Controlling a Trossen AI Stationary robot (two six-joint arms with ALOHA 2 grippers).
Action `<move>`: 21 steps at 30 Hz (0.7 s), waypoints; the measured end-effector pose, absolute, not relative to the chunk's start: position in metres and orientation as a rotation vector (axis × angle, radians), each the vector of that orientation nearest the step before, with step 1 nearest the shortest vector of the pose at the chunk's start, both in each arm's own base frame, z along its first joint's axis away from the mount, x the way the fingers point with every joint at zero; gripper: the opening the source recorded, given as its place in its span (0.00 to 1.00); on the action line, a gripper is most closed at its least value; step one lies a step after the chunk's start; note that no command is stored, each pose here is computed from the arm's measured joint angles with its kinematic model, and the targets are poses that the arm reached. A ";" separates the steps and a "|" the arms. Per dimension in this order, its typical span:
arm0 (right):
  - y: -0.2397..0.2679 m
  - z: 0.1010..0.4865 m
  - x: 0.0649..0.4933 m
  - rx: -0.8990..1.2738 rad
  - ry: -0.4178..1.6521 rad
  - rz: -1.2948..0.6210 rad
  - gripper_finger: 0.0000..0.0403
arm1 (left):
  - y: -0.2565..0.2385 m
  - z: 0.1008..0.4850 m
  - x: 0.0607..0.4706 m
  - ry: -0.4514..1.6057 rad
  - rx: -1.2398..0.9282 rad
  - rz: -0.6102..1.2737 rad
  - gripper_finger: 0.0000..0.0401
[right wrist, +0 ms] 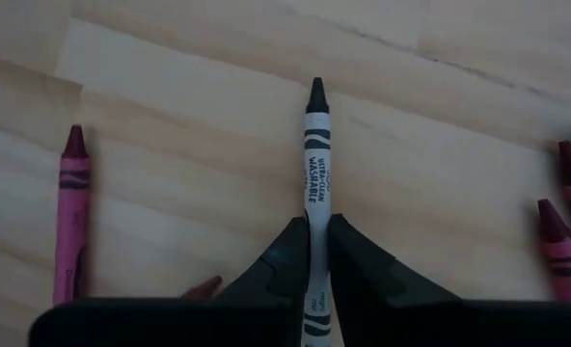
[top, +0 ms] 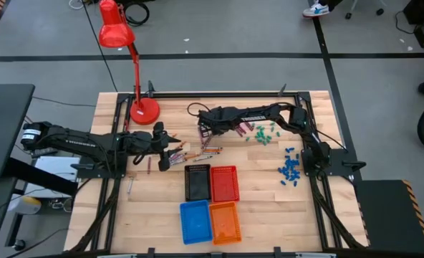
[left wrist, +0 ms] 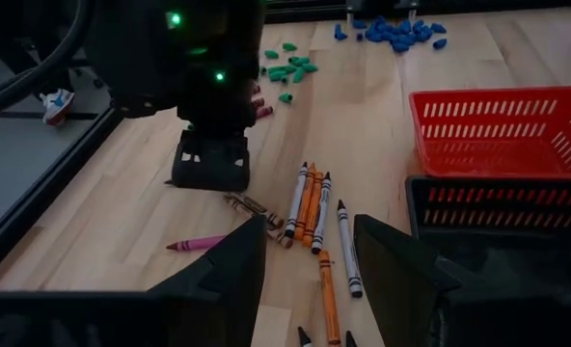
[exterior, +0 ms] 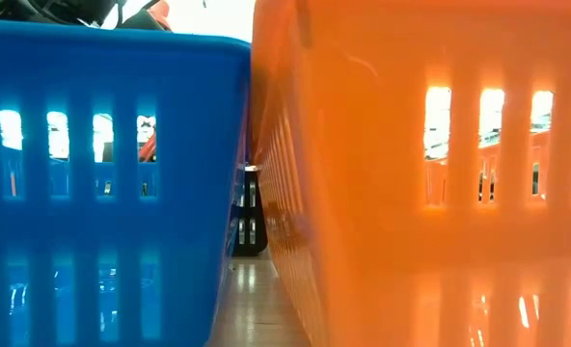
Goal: Sort crayons
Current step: Put the black crayon into the black basket
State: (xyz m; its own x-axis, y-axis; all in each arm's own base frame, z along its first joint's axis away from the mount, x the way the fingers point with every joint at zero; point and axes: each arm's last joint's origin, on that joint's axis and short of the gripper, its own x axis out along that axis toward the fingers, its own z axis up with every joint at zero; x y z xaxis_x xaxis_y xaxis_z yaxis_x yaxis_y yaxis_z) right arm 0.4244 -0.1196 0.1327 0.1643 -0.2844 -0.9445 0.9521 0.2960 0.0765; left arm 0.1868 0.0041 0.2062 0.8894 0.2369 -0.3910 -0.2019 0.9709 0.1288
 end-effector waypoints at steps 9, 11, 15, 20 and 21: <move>-0.118 0.147 0.418 0.822 1.041 -1.022 0.12 | 0.004 0.206 0.187 0.418 0.094 0.226 0.43; -0.118 0.147 0.418 0.818 1.050 -1.015 0.12 | 0.004 0.206 0.187 0.418 0.103 0.225 0.43; -0.118 0.148 0.419 0.808 1.062 -0.983 0.12 | 0.004 0.207 0.187 0.414 0.148 0.216 0.43; -0.116 0.153 0.419 0.811 1.087 -0.898 0.12 | 0.004 0.207 0.187 0.416 0.178 0.210 0.43; -0.116 0.154 0.420 0.809 1.089 -0.884 0.12 | 0.004 0.207 0.187 0.416 0.178 0.210 0.43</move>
